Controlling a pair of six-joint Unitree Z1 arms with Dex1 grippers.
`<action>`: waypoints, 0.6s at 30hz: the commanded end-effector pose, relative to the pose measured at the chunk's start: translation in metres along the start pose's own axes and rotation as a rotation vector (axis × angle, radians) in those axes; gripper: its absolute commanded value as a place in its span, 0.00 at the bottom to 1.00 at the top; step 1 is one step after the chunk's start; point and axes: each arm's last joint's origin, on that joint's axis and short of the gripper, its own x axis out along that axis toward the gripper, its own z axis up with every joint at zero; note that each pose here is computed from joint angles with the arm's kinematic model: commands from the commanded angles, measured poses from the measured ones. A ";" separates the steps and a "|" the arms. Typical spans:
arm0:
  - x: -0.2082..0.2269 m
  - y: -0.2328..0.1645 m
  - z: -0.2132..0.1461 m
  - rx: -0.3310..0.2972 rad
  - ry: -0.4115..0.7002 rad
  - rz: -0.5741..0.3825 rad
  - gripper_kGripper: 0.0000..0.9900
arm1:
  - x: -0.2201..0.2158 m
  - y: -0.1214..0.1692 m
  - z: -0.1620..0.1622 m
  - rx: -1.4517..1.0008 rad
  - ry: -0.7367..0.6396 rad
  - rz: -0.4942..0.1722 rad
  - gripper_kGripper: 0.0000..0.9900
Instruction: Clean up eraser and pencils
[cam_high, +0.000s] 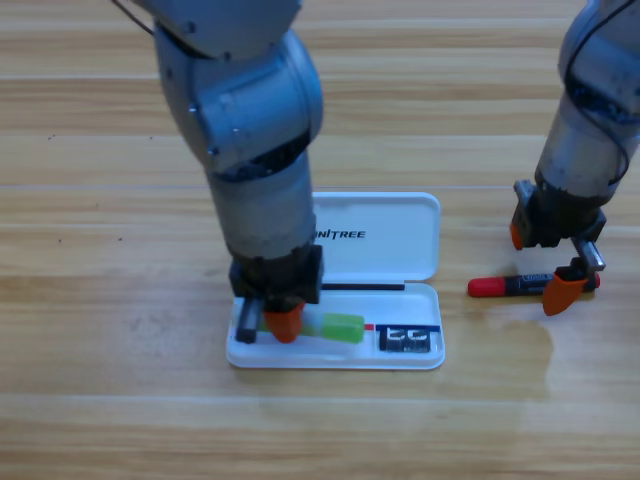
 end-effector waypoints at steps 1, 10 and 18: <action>0.027 -0.004 0.013 0.004 0.032 -0.071 0.00 | 0.042 -0.020 -0.012 0.025 0.047 0.044 0.88; 0.036 0.002 0.012 -0.021 0.043 -0.080 0.00 | 0.054 -0.019 -0.012 -0.008 0.072 0.086 0.31; 0.041 0.013 0.005 -0.057 0.050 -0.086 0.00 | 0.051 -0.015 -0.014 -0.013 0.078 0.112 0.00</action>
